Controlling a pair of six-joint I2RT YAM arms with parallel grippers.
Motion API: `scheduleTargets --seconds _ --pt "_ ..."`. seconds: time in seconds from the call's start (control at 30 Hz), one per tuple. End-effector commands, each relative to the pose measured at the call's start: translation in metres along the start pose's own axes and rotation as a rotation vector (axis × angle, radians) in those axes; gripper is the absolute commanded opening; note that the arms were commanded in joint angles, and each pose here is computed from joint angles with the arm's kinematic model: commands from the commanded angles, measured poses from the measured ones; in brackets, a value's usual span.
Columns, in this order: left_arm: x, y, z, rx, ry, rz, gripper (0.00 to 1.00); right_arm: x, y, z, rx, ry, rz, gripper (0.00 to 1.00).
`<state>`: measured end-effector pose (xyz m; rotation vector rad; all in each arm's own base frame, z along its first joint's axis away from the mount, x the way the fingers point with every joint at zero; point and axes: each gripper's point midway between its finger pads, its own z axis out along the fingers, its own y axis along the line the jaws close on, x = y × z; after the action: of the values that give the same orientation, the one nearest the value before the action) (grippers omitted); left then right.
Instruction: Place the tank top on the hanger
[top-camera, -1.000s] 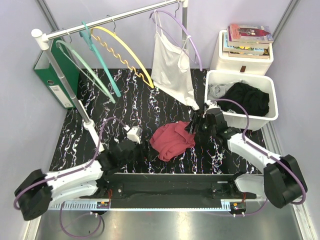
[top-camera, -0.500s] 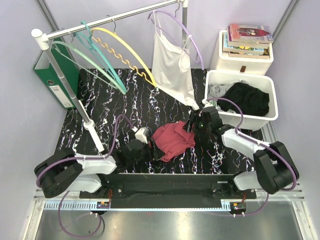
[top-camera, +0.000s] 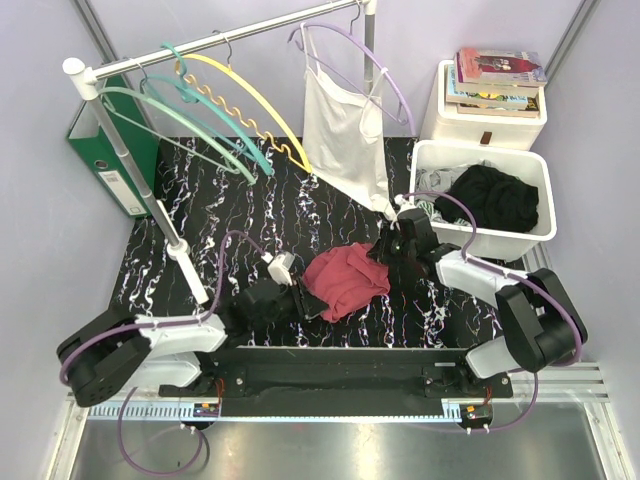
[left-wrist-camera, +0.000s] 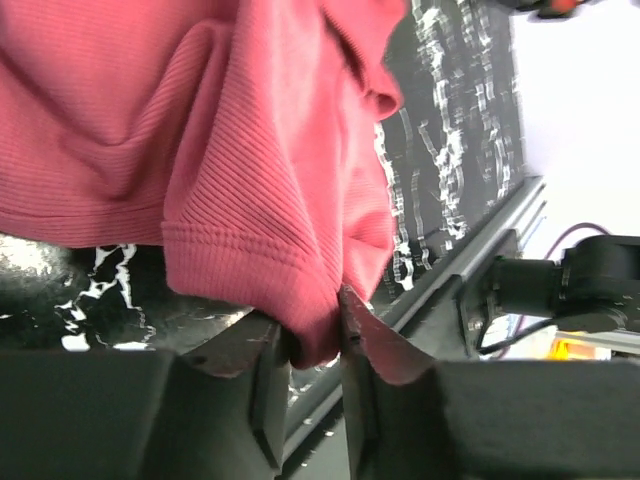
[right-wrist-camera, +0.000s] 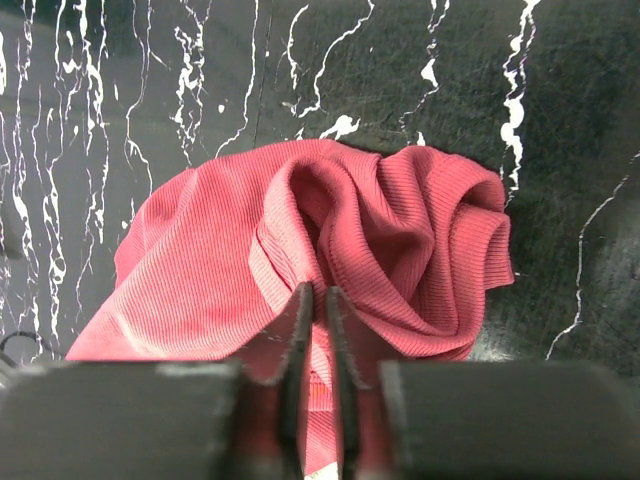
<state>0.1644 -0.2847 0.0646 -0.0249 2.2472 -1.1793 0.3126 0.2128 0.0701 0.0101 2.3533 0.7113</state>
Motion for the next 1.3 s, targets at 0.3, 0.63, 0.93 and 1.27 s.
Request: scheduleTargets --seconds 0.3,0.63,0.93,1.27 --pt "-0.102 -0.031 -0.043 -0.105 -0.242 0.174 0.0 -0.06 0.031 -0.019 -0.007 -0.089 -0.07 0.0" --pt "-0.237 -0.071 -0.136 -0.183 -0.477 0.321 0.02 -0.161 0.099 -0.108 -0.093 -0.348 -0.154 0.0" --pt "-0.157 0.002 -0.126 -0.298 -0.284 0.243 0.43 -0.048 0.005 -0.108 0.128 -0.219 -0.018 0.0" --pt "-0.145 -0.009 -0.141 -0.267 -0.232 0.277 0.99 -0.026 0.003 -0.121 0.094 -0.187 -0.026 0.77"
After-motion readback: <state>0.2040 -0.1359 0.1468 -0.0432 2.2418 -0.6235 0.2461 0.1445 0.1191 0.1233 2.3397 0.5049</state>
